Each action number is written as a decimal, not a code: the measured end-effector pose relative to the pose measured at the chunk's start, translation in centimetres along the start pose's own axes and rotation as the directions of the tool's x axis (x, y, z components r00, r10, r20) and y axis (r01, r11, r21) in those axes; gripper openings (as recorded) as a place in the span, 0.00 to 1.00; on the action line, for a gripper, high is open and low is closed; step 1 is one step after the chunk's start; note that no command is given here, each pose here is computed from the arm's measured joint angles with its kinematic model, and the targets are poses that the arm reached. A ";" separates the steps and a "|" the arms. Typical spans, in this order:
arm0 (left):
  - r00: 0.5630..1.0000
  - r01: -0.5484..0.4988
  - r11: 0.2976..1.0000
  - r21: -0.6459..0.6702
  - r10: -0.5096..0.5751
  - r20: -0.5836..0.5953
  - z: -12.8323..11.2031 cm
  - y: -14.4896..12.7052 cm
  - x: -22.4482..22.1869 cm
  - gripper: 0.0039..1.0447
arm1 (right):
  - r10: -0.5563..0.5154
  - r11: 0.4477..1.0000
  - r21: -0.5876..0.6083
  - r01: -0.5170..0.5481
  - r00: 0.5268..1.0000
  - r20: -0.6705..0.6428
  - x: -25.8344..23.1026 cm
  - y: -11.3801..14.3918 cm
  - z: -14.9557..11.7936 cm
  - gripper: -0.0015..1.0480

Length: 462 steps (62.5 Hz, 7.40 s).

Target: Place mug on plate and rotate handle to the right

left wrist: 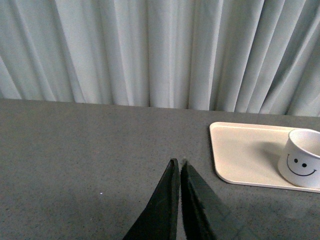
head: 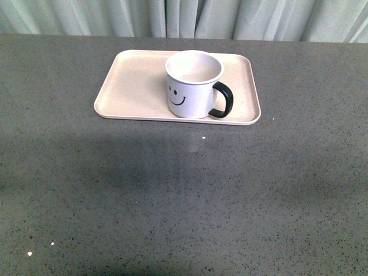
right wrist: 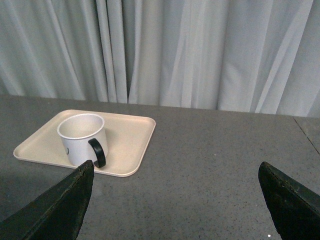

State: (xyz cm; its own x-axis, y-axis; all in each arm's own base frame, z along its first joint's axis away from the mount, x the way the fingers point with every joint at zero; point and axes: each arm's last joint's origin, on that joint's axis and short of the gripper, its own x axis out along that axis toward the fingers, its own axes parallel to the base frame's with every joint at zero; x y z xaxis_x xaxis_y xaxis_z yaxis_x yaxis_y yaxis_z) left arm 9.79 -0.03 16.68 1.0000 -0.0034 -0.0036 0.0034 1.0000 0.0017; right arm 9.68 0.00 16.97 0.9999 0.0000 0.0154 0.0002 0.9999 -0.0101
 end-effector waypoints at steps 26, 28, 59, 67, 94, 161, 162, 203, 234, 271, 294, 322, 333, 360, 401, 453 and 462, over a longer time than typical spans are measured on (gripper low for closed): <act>1.000 0.000 1.000 0.000 0.000 0.000 0.0 0.0 0.0 0.90 | 0.278 0.953 0.048 -0.300 0.795 -0.540 7.3 -2.6 4.7 0.91; 1.000 -0.001 1.000 0.001 0.001 0.000 0.0 0.0 0.0 0.93 | 0.261 0.957 0.030 -0.289 0.807 -0.530 9.3 -3.2 5.6 0.91; 1.000 0.000 1.000 0.001 0.000 0.000 0.0 0.0 0.0 0.91 | 0.338 0.901 0.051 -0.431 0.623 -0.706 29.6 4.6 3.3 0.91; 1.000 0.000 1.000 0.001 0.000 0.000 0.0 0.0 0.0 0.91 | 0.327 0.908 0.072 -0.413 0.589 -0.739 33.0 7.2 1.8 0.91; 1.000 0.000 1.000 0.001 0.000 0.001 0.0 0.0 0.0 0.91 | 0.298 0.928 0.113 -0.356 0.522 -0.800 36.7 9.9 -1.0 0.91; 1.000 0.000 1.000 0.001 0.000 0.001 0.0 0.0 0.0 0.91 | 0.280 0.921 0.085 -0.381 0.493 -0.823 40.0 11.4 0.9 0.02; 1.000 0.000 1.000 0.001 0.000 0.001 0.0 0.0 0.0 0.91 | 0.284 0.915 0.077 -0.395 0.498 -0.820 40.1 11.3 1.2 0.02; 1.000 0.000 1.000 0.001 0.000 0.001 0.0 0.0 0.0 0.91 | 0.326 0.734 -0.045 -0.677 0.411 -0.851 41.8 8.6 -0.2 0.02; 1.000 0.000 1.000 0.001 0.000 0.001 0.0 0.0 0.0 0.91 | 0.336 0.643 -0.083 -0.762 0.377 -0.863 42.5 9.4 -0.3 0.02; 1.000 0.000 1.000 0.000 0.000 0.001 0.0 0.0 0.0 0.91 | 0.336 0.559 -0.112 -0.822 0.348 -0.875 42.7 10.2 -0.6 0.03; 1.000 0.000 1.000 0.000 0.000 0.001 0.0 0.0 0.0 0.91 | 0.384 0.549 -0.175 -0.817 0.433 -0.816 43.5 10.3 2.8 0.69; 1.000 0.000 1.000 0.001 0.000 0.001 0.0 0.0 0.0 0.91 | 0.048 0.946 -0.284 -0.157 0.933 -0.357 39.4 7.9 7.0 0.66; 1.000 0.000 1.000 0.001 0.000 0.001 0.0 0.0 0.0 0.91 | 0.002 0.999 -0.045 0.000 0.999 0.038 31.3 4.9 6.6 0.38; 1.000 0.000 1.000 0.001 0.000 0.001 0.0 0.0 0.0 0.91 | 0.002 1.000 -0.002 -0.002 1.000 -0.014 17.6 1.7 1.5 0.02; 1.000 0.000 1.000 0.001 0.000 0.001 0.0 0.0 0.0 0.91 | 0.000 1.000 -0.001 0.000 0.999 -0.035 7.9 0.0 -1.0 0.02; 1.000 0.000 1.000 0.001 0.000 0.001 0.0 0.0 0.0 0.91 | 0.000 1.000 -0.001 0.000 1.000 -0.002 3.1 0.0 0.1 0.02; 1.000 0.000 1.000 0.001 0.000 0.001 0.0 0.0 0.0 0.91 | 0.000 1.000 0.000 0.000 1.000 0.002 2.5 0.0 0.3 0.02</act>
State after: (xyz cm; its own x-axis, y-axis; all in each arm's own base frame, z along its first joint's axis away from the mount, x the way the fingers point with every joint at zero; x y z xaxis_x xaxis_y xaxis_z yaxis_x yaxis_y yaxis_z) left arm 9.79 -0.03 16.68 1.0000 -0.0031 -0.0029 0.0031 1.0000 0.0025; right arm 12.22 0.00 17.26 0.9998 -0.0004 0.0174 0.0006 0.9999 -0.0105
